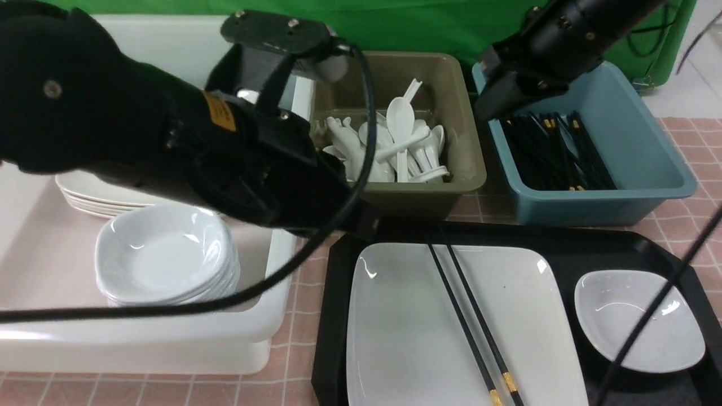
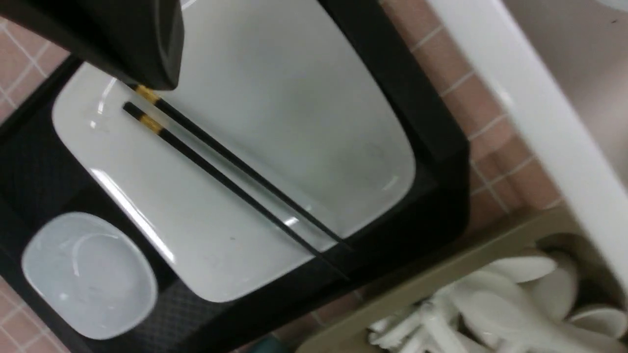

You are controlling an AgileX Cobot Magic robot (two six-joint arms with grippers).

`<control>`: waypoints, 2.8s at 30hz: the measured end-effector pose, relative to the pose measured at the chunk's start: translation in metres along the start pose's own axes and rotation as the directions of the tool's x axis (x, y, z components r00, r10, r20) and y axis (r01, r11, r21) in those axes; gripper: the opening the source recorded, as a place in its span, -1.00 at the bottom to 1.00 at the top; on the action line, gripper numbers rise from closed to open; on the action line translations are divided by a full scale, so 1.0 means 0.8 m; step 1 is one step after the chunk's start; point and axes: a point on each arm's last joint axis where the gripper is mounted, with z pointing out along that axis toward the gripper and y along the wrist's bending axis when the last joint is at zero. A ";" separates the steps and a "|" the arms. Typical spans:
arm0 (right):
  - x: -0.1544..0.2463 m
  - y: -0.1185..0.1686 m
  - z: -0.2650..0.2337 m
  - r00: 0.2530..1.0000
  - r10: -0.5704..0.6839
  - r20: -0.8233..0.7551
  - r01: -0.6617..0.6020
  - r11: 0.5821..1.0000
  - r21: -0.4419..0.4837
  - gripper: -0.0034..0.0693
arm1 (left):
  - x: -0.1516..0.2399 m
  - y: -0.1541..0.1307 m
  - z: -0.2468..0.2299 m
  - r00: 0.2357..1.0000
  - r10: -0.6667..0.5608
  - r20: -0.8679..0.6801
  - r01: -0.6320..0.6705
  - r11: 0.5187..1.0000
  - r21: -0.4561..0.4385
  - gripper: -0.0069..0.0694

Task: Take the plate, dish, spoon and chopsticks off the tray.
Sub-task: Use the right arm to put the soup spoon into the small storage box in the middle, then use the left arm to grab a pair of chopsticks from the plate

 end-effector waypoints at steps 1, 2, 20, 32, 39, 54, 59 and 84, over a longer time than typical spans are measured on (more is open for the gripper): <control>0.001 0.001 -0.003 1.000 -0.001 0.003 0.001 1.000 0.000 -0.71 | 0.000 -0.002 0.000 1.000 0.002 -0.003 -0.002 1.000 0.004 -0.83; 0.012 0.005 -0.021 1.000 -0.011 0.002 0.011 0.999 0.032 -0.81 | 0.003 -0.012 0.001 1.000 0.009 -0.016 -0.009 1.000 0.025 -0.83; 0.235 0.059 -0.104 0.995 0.082 -0.060 -0.075 0.992 0.101 -0.44 | 0.011 -0.109 0.159 0.889 -0.178 -0.421 0.147 0.984 -0.104 -0.72; 0.288 0.089 -0.185 0.985 0.105 0.134 -0.126 0.979 0.158 -0.31 | 0.025 -0.111 0.266 0.863 -0.203 -0.462 0.155 0.978 -0.141 0.56; 0.303 0.097 -0.204 0.978 0.082 0.194 -0.115 0.980 0.161 -0.28 | 0.039 -0.109 0.294 0.852 -0.249 -0.461 0.195 0.967 -0.162 0.87; 0.306 0.097 -0.205 0.980 0.067 0.187 -0.099 0.981 0.166 -0.26 | 0.035 -0.110 0.311 0.807 -0.282 -0.519 0.189 0.956 -0.225 0.07; 0.306 0.097 -0.205 0.982 0.046 0.183 -0.078 0.982 0.170 -0.25 | 0.033 -0.109 0.305 0.784 -0.277 -0.556 0.157 0.954 -0.254 -0.56; 0.306 0.098 -0.205 0.984 0.025 0.176 -0.056 0.983 0.173 -0.25 | 0.007 -0.105 0.257 0.800 -0.142 -0.582 -0.002 0.971 -0.239 -0.78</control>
